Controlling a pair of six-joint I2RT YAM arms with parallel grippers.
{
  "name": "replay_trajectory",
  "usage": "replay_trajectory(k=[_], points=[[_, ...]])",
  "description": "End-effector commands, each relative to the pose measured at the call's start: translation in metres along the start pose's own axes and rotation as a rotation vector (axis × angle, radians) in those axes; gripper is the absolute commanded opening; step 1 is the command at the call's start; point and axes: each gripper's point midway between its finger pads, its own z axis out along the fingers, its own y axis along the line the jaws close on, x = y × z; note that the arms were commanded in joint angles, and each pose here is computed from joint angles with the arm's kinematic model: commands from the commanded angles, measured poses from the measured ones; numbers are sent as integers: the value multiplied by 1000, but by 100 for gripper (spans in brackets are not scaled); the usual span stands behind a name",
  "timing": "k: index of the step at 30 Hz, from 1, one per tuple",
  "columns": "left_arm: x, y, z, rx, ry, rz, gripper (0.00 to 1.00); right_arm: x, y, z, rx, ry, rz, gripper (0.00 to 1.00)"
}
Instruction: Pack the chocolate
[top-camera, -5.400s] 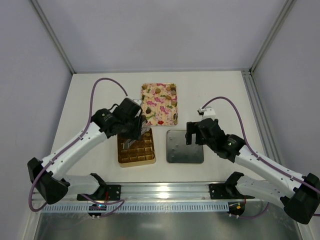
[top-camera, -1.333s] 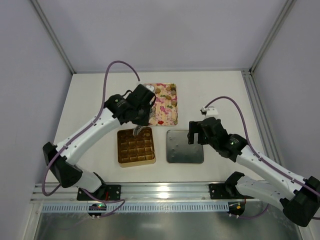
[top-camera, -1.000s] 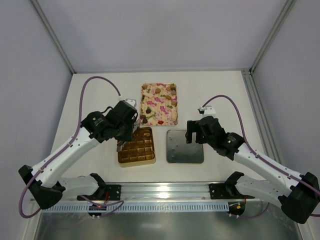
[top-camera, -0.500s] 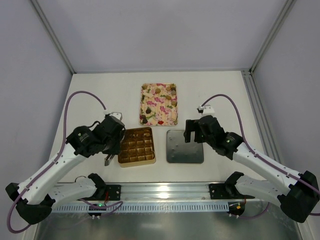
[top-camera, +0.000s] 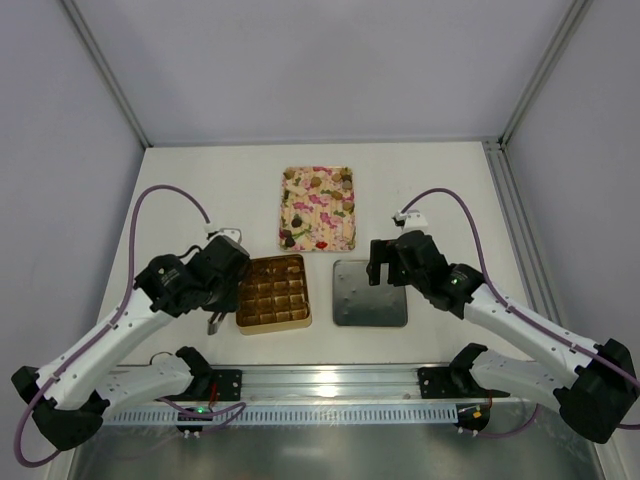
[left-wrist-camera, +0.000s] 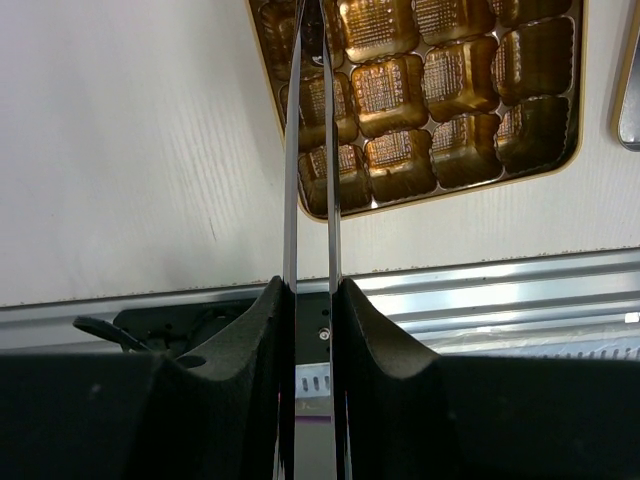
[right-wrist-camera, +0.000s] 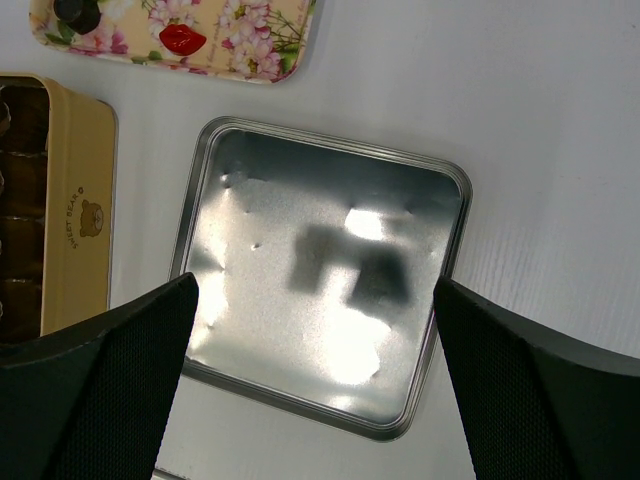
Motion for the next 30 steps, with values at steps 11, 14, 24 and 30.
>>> replay_trajectory(k=[11,14,24,30], points=[[0,8,5,-38,-21,-10,32,-10,5,1,-17,-36,18,100],[0,7,7,-38,-15,-9,34,-10,4,1,-16,-36,18,100],[-11,0,-1,-6,-43,-19,37,-10,4,0,-16,-36,18,100],[-62,-31,-27,77,-128,-23,39,-20,9,-5,-29,-39,17,100]])
